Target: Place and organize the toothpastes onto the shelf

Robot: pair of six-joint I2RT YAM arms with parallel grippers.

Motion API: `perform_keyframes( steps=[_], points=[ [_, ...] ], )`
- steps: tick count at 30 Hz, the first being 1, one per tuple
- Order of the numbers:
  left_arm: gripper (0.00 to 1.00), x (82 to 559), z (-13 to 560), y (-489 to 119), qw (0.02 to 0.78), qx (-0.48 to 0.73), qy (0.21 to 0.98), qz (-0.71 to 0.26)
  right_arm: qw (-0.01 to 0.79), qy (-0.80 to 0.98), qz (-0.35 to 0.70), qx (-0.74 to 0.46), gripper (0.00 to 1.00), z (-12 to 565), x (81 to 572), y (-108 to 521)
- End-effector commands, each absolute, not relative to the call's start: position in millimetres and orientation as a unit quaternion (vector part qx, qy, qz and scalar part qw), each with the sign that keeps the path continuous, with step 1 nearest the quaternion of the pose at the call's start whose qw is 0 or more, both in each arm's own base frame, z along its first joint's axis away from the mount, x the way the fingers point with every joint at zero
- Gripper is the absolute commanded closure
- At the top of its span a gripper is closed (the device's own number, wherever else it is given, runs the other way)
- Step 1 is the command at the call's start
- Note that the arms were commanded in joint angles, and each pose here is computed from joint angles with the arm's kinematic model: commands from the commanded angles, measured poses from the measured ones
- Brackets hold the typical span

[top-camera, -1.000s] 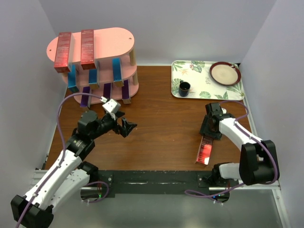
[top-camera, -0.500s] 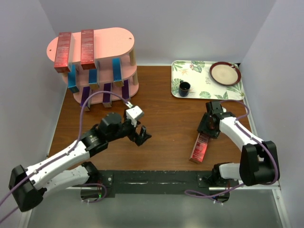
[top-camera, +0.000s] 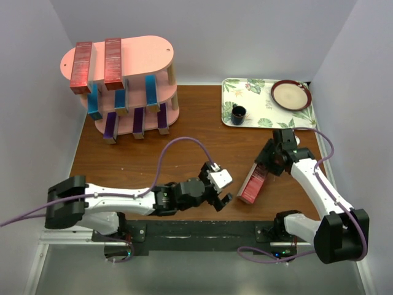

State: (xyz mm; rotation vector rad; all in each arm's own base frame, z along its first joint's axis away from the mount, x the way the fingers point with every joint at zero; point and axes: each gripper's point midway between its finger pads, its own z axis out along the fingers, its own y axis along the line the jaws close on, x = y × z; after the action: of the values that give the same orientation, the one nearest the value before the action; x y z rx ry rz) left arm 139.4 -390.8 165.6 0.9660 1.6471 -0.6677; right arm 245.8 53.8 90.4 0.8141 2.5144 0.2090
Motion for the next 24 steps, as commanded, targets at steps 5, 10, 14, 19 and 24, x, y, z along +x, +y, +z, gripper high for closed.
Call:
perform_keyframes(
  steps=[5, 10, 14, 19, 24],
  points=[
    [0.0, 131.0, 195.0, -443.8, 0.634, 0.376, 0.624, -0.26, 0.258, 0.907, 0.113, 0.312, 0.79, 117.9, 253.2, 63.5],
    [0.0, 121.9, 184.0, -463.0, 0.646, 0.388, 0.619, -0.22, 0.259, 0.907, 0.115, 0.311, 0.79, 120.7, 251.5, 64.1],
    [0.0, 104.8, 169.8, -480.2, 0.636, 0.406, 0.619, -0.218, 0.258, 0.907, 0.115, 0.311, 0.79, 120.2, 249.8, 63.7],
    [0.0, 110.9, 159.6, -484.9, 0.648, 0.37, 0.646, -0.16, 0.261, 0.906, 0.117, 0.311, 0.79, 121.8, 250.1, 63.8],
    [0.0, 109.0, 141.6, -490.8, 0.642, 0.366, 0.661, -0.131, 0.257, 0.907, 0.122, 0.311, 0.79, 119.6, 250.1, 66.1]
  ],
)
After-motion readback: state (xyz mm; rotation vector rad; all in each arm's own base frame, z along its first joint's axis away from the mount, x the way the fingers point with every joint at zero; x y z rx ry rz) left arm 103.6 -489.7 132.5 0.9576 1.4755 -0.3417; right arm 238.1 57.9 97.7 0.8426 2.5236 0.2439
